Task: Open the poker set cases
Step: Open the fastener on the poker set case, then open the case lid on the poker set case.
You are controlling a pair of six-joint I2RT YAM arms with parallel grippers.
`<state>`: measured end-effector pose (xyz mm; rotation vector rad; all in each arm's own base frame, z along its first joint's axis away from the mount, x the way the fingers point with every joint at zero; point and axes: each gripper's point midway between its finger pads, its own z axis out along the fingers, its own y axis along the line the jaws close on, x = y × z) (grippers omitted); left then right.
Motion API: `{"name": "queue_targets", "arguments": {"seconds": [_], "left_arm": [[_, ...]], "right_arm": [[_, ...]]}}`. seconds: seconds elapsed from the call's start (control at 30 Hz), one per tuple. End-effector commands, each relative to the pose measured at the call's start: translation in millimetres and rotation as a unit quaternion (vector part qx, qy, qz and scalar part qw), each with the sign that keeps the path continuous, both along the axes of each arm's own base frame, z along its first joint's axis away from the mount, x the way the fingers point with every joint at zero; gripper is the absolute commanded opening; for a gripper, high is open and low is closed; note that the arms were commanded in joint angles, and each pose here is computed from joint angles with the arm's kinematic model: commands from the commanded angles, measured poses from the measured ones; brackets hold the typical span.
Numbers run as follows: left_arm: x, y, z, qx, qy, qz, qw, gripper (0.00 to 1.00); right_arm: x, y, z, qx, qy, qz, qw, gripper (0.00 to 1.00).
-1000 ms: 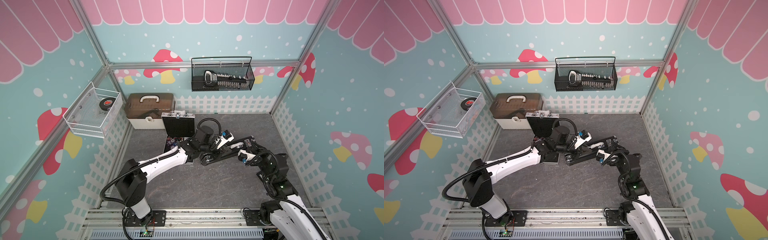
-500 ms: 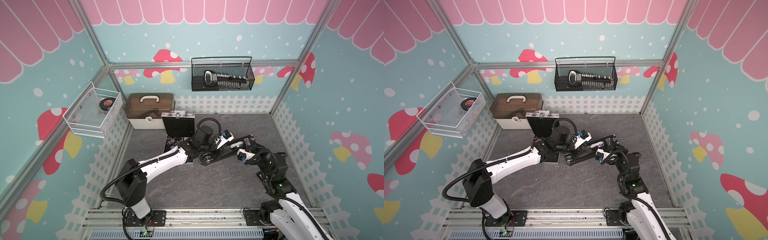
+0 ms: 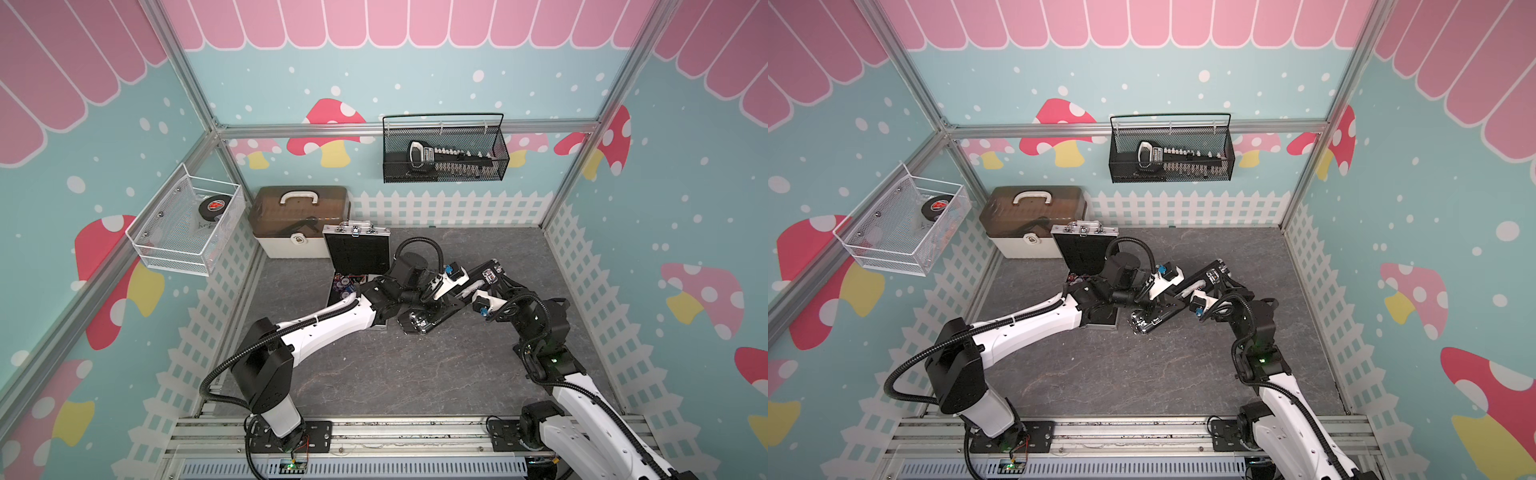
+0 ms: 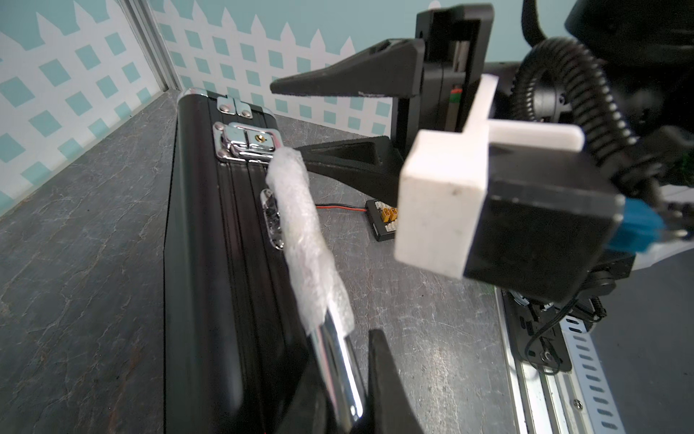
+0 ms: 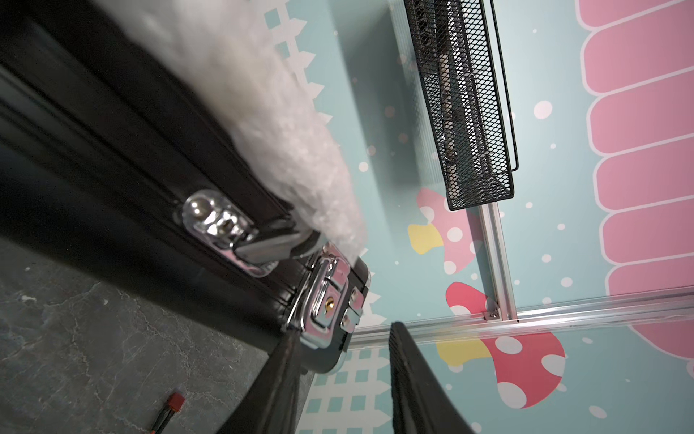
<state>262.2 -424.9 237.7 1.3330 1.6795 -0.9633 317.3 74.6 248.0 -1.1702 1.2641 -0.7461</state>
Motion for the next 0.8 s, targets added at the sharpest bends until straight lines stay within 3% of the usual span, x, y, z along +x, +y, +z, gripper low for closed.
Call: {"name": "queue_targets", "arguments": {"seconds": [0.0,0.3,0.77], "left_arm": [[-60,-11,13,-0.026,0.034,-0.123,0.991,0.00],[-72,-1,18,0.000,0.037,-0.159,0.987,0.00],[-65,-2,15,0.009,0.045,-0.150,0.988,0.00]], "right_arm": [[-3,1,82,0.034,-0.122,0.008,0.992,0.39],[-3,7,90,0.049,-0.127,0.025,0.990,0.40],[-5,3,99,0.045,-0.136,0.019,0.990,0.40]]}}
